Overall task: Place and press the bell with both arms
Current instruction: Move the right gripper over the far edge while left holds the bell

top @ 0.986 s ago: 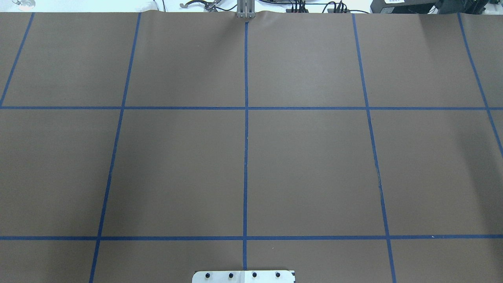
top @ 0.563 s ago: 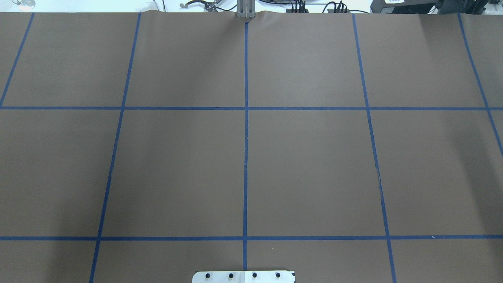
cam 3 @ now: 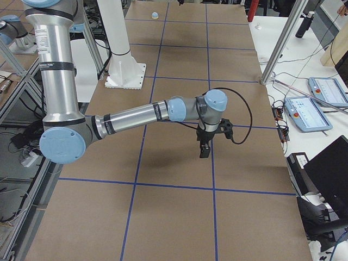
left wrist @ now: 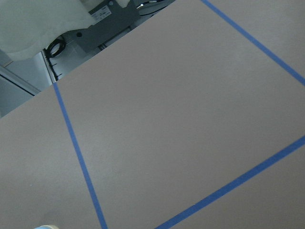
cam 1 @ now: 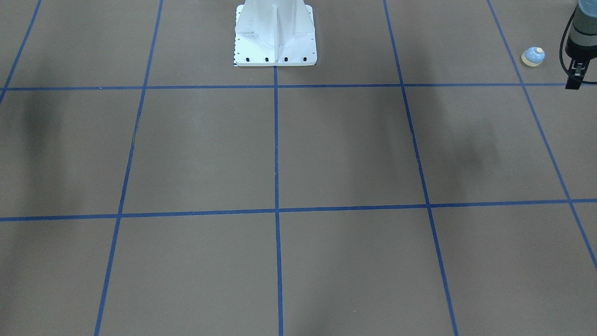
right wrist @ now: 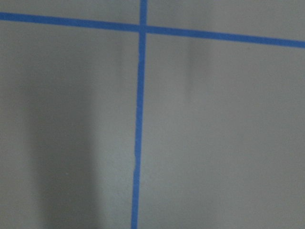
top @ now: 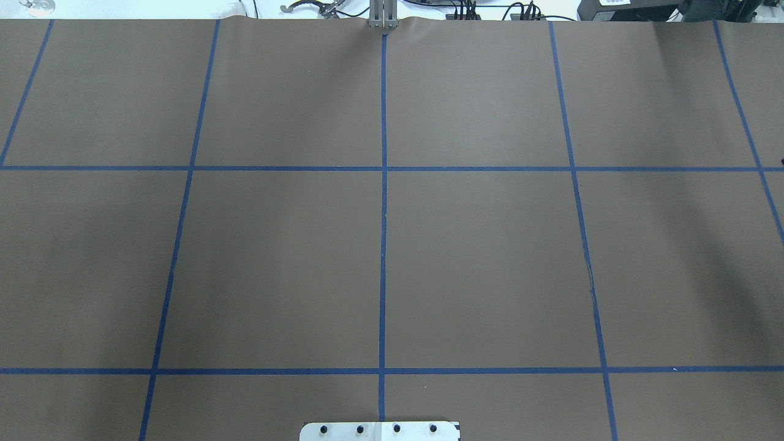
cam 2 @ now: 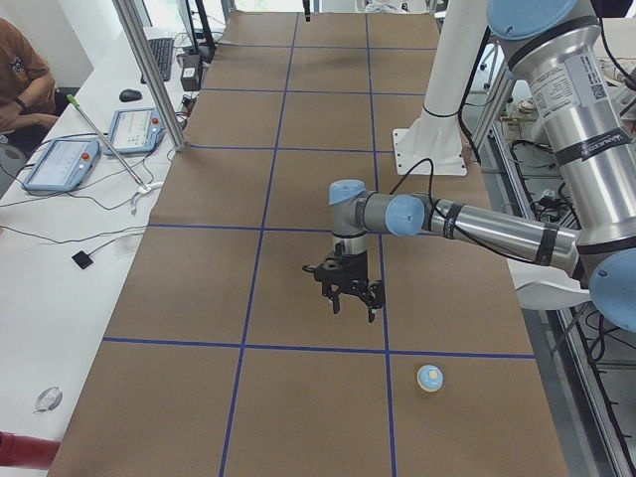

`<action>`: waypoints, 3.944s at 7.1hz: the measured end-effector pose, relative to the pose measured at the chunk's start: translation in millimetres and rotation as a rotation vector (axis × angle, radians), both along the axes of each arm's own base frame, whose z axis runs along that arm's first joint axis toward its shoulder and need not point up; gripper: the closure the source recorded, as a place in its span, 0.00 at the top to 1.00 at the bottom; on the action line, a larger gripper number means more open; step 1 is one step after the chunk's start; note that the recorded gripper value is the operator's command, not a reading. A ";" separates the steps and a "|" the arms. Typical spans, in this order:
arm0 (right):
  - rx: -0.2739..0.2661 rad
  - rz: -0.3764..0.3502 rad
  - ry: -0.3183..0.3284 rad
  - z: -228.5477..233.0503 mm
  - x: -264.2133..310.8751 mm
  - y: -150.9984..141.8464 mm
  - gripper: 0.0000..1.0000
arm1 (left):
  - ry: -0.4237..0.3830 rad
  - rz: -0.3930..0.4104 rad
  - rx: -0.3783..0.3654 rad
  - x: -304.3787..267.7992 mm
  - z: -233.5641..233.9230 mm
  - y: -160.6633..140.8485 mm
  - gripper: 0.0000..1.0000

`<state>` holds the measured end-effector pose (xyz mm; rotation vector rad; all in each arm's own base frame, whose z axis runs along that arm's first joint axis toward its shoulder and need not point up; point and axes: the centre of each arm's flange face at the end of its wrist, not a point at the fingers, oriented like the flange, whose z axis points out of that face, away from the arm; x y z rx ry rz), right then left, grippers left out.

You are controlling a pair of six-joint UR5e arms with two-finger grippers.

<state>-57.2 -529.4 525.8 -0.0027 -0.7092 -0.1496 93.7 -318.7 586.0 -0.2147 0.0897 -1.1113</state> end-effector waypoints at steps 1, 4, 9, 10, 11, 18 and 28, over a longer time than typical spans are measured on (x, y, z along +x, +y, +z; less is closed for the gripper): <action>0.025 -0.030 -0.009 -26.8 -35.9 -14.4 1.00 | -0.059 -0.064 -0.067 11.4 8.2 14.6 1.00; 0.097 -0.122 -0.034 -79.5 -107.3 -34.9 1.00 | -0.220 -0.262 -0.198 31.9 27.9 40.6 1.00; 0.149 -0.167 -0.047 -111.6 -141.3 -42.0 1.00 | -0.389 -0.417 -0.303 95.1 90.3 64.2 1.00; 0.157 -0.165 -0.035 -112.0 -141.0 -43.1 1.00 | -0.407 -0.430 -0.304 110.2 97.9 71.2 1.00; 0.164 -0.162 -0.021 -111.7 -140.4 -44.1 1.00 | -0.416 -0.441 -0.299 120.3 103.7 76.6 1.00; 0.172 -0.159 -0.007 -112.5 -140.6 -45.7 1.00 | -0.555 -0.456 -0.333 115.9 168.7 98.6 1.00; 0.188 -0.156 0.011 -116.9 -141.2 -48.5 1.00 | -0.653 -0.519 -0.393 115.6 208.0 124.4 0.15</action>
